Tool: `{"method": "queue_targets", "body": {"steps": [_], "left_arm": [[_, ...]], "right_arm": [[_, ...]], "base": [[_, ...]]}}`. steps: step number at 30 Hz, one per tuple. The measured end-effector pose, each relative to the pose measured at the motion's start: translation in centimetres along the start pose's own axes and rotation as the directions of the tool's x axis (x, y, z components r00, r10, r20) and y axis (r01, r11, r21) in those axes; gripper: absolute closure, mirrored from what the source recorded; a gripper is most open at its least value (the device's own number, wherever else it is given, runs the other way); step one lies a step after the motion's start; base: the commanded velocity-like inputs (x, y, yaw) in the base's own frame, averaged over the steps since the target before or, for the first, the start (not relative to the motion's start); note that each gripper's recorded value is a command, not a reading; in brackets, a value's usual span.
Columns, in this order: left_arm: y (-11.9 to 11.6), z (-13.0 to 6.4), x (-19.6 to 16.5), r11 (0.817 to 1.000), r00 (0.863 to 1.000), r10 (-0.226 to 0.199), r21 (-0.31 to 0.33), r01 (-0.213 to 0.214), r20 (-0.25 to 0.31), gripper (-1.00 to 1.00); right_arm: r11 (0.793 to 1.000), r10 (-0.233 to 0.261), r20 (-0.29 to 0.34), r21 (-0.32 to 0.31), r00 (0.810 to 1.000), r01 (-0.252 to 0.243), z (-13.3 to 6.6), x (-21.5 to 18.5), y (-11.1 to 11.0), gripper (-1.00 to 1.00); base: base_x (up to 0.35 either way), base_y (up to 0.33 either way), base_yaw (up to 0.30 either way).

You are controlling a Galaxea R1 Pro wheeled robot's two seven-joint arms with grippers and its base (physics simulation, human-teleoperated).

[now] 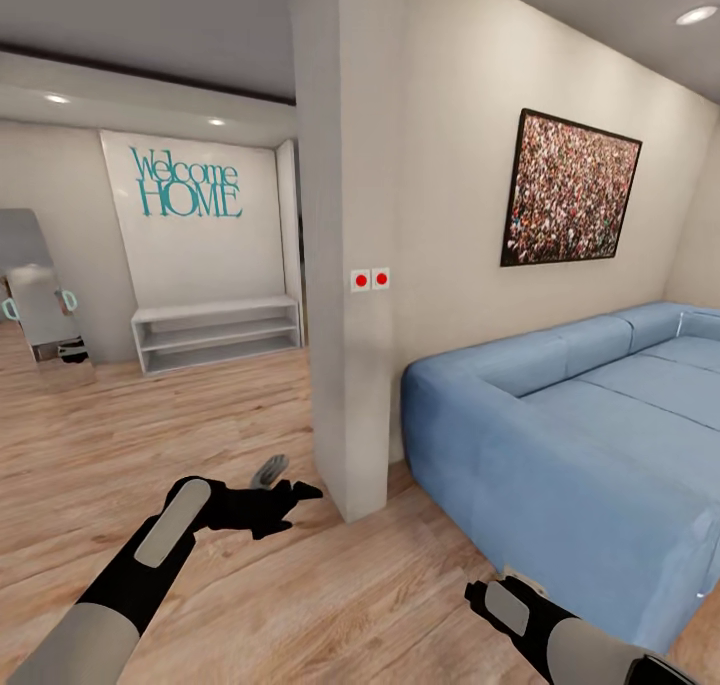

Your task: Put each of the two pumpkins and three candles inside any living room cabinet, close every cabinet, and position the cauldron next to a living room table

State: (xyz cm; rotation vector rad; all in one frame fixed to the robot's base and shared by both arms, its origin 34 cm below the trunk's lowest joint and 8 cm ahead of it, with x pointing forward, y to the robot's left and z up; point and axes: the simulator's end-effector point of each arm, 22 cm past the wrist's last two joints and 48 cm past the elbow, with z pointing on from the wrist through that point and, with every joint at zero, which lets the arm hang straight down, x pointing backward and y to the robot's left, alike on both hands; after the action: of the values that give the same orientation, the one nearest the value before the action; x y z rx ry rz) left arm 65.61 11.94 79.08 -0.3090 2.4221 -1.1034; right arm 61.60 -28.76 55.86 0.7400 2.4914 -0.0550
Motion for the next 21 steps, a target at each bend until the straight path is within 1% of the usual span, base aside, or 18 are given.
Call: {"method": "queue_targets", "body": {"steps": [4,6,7,9,11,21], "left_arm": [[0.2,-0.4,-0.1,0.998,1.000,-0.008,0.058,0.008,-0.001,-1.00],[0.4,-0.3,0.0,0.997,1.000,-0.017,0.080,0.017,-0.003,-1.00],[0.6,-0.2,0.1,0.996,1.000,-0.022,0.088,0.022,-0.005,-1.00],[1.0,-0.1,0.3,0.995,1.000,-0.028,0.095,0.029,-0.008,-1.00],[1.3,0.1,0.5,0.994,0.999,-0.031,0.100,0.032,-0.009,-1.00],[2.8,1.1,1.4,0.994,0.999,-0.032,0.103,0.033,-0.011,-1.00]], "right_arm": [[1.000,0.000,0.008,-0.012,1.000,0.000,0.6,0.3,0.2,-1.00],[1.000,-0.004,0.027,-0.017,1.000,0.004,0.8,0.1,0.4,-1.00],[1.000,-0.015,0.040,-0.016,0.999,0.015,1.0,0.0,0.4,-1.00],[0.999,-0.041,0.062,-0.011,0.997,0.042,1.3,-0.2,0.3,-1.00],[0.998,-0.055,0.075,-0.009,0.996,0.056,1.5,-0.2,0.2,-1.00],[0.997,-0.069,0.085,-0.015,0.994,0.071,3.1,0.8,0.0,-1.00]], "base": [[0.000,0.000,0.000],[0.000,0.000,0.000],[0.000,0.000,0.000],[0.000,0.000,0.000],[0.000,0.000,0.000],[0.000,0.000,0.000]]}}
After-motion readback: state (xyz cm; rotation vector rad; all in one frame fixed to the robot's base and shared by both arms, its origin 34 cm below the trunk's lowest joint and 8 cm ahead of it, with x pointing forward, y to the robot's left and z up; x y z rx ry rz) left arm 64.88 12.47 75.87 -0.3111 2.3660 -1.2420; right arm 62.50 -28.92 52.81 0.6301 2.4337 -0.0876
